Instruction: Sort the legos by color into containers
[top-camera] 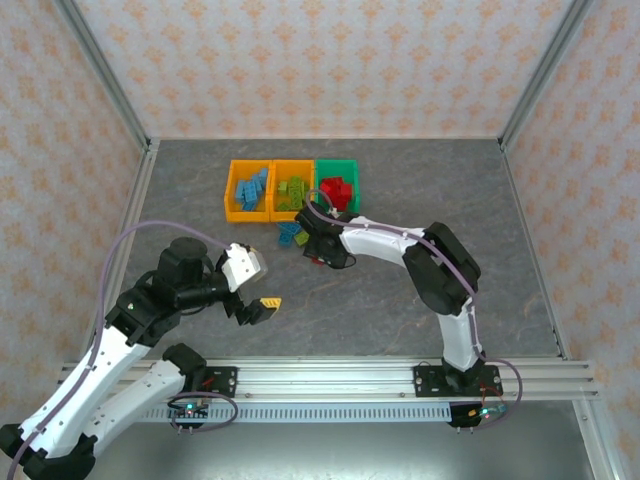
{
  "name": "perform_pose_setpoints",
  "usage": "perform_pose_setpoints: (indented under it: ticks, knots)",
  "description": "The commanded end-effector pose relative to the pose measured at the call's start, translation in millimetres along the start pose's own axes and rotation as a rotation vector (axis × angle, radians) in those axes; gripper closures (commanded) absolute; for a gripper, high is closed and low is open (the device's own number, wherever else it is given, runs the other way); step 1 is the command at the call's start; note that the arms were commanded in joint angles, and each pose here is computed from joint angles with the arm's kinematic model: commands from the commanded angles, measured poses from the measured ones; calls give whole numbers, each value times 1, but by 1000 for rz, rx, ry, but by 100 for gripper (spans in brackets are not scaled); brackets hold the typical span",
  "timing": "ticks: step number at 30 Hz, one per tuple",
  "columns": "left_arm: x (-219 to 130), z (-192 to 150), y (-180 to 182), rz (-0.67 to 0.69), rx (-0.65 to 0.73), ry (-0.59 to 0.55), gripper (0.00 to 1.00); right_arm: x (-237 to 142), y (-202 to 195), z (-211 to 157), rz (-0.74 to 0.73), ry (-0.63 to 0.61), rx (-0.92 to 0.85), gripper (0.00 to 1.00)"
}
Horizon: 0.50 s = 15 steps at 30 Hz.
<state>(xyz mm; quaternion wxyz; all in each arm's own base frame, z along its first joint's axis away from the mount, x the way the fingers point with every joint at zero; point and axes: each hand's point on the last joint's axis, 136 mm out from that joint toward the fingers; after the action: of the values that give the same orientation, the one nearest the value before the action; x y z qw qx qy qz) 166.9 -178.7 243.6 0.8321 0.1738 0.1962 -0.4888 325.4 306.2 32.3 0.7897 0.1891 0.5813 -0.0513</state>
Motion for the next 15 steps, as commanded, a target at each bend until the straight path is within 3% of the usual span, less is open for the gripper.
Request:
perform_pose_setpoints:
  ticks: [1, 6, 10, 15]
  knots:
    - [1, 7, -1, -1, 72, -44, 0, -1, -25, 5, -112, -53, 6, 51]
    - [0, 4, 4, 31, 77, -31, 0, -9, -38, -3, -98, -43, 1, 64]
    - [-1, 3, 7, 54, 76, -32, 0, -37, -44, -1, -19, -86, 8, 71]
    - [-2, 5, 10, 76, 71, -51, 0, -111, -45, 36, 109, -310, -30, 74]
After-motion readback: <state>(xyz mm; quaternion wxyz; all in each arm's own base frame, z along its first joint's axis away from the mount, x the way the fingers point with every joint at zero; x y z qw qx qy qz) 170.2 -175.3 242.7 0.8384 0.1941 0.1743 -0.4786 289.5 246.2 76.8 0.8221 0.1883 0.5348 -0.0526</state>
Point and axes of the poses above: each hand's point on the last joint's axis, 136 mm out from that joint toward the fingers, its own x axis out along the fingers, its own y axis along the line the jaws close on, z = x × y, and after that the axes turned 3 degrees about x, right-handed
